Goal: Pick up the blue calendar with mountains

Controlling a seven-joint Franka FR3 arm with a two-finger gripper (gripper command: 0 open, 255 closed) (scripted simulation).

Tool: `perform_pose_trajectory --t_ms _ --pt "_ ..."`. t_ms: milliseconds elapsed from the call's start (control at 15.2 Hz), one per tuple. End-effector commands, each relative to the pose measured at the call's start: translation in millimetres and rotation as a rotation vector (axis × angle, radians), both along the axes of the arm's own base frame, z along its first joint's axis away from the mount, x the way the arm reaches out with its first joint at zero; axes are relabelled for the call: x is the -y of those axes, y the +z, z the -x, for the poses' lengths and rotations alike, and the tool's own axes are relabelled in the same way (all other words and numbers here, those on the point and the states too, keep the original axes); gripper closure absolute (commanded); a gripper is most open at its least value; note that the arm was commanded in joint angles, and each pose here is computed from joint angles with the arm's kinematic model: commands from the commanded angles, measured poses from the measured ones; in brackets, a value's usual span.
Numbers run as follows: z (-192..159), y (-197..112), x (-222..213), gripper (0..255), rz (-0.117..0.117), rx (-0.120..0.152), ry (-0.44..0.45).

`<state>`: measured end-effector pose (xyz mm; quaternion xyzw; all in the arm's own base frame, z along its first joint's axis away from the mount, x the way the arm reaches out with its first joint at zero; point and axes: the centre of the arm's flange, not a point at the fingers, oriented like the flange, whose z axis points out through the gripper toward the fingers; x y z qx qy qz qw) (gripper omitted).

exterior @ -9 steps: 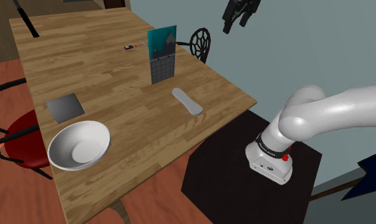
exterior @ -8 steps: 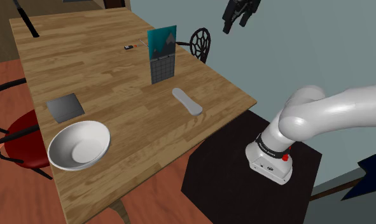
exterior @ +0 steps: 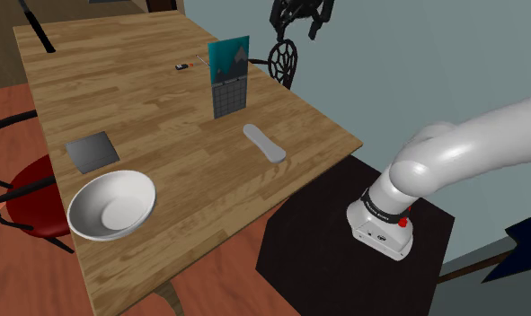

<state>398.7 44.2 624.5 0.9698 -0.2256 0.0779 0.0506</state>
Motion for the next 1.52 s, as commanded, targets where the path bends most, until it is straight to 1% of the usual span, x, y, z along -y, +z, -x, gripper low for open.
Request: perform_pose_trajectory --t_ms 0,264,528,792,1122,1188,1452 --pt "-30 -6 -5 0 -0.005 0.003 -0.109" --pt "-86 -16 -5 0 -0.01 0.007 -0.313" --pt "-141 -26 5 0 -0.016 0.011 -0.517" --pt "-193 -36 27 0 -0.021 0.015 -0.72" --pt "-249 -49 68 0 -0.028 0.02 -0.975" --pt "-256 -50 74 0 -0.029 0.021 -1.01" --pt "-256 -72 74 0 -0.029 0.021 -1.01"
